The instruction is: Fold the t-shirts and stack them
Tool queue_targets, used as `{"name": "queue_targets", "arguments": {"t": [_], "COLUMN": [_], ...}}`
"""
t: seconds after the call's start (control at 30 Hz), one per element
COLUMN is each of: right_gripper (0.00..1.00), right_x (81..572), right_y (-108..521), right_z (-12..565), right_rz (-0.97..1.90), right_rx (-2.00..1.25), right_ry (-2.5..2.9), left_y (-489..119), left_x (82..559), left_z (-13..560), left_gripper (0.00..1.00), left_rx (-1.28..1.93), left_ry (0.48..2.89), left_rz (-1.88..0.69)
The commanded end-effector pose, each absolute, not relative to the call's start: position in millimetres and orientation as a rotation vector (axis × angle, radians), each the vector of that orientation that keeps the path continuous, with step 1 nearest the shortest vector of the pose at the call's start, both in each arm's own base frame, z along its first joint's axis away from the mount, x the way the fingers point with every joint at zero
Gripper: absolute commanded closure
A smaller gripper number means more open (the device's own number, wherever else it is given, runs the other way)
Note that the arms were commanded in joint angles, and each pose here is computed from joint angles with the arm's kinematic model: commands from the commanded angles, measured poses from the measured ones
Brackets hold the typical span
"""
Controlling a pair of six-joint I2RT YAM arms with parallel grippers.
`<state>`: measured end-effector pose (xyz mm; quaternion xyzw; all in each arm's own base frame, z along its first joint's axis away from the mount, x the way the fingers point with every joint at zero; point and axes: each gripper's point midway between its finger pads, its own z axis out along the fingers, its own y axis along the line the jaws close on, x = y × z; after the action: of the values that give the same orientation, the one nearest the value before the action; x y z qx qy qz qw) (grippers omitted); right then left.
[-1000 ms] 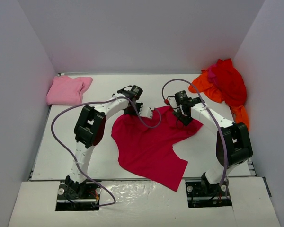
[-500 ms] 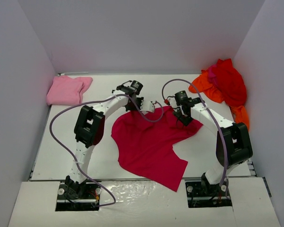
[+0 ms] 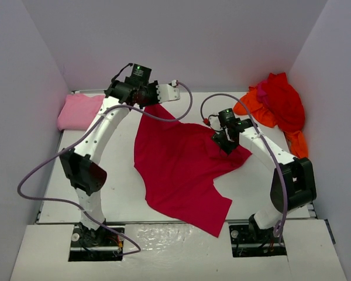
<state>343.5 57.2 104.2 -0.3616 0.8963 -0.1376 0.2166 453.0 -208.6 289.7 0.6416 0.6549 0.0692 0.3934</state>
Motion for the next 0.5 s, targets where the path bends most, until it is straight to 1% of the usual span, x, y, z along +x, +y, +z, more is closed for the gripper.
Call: {"name": "queue_targets", "arguments": {"t": [0.0,0.23,0.37,0.47], "right_gripper": [0.42,0.44,0.44,0.45], "right_x": [370.8,398.3,398.5,391.7], "right_y": [67.4,73.4,85.1,89.9], "right_z": [142.8,112.9,105.6,84.0], "right_rz": [-0.350,-0.310,-0.210,-0.157], "right_rx": [-1.020,-1.112,-1.130,-1.168], "right_ry": [2.350,2.399,2.402,2.453], "left_y": [-180.7,-134.5,-117.6,-109.9], "left_x": [428.4,406.9,398.0,394.4], "left_z": [335.3,357.6,356.3,358.2], "left_gripper": [1.00,1.00,1.00,1.00], "left_rx": [1.541,1.418,1.382,1.361], "left_ry": [1.677,1.727,1.764,1.775], "left_rz": [0.232,0.295,0.311,0.314]}}
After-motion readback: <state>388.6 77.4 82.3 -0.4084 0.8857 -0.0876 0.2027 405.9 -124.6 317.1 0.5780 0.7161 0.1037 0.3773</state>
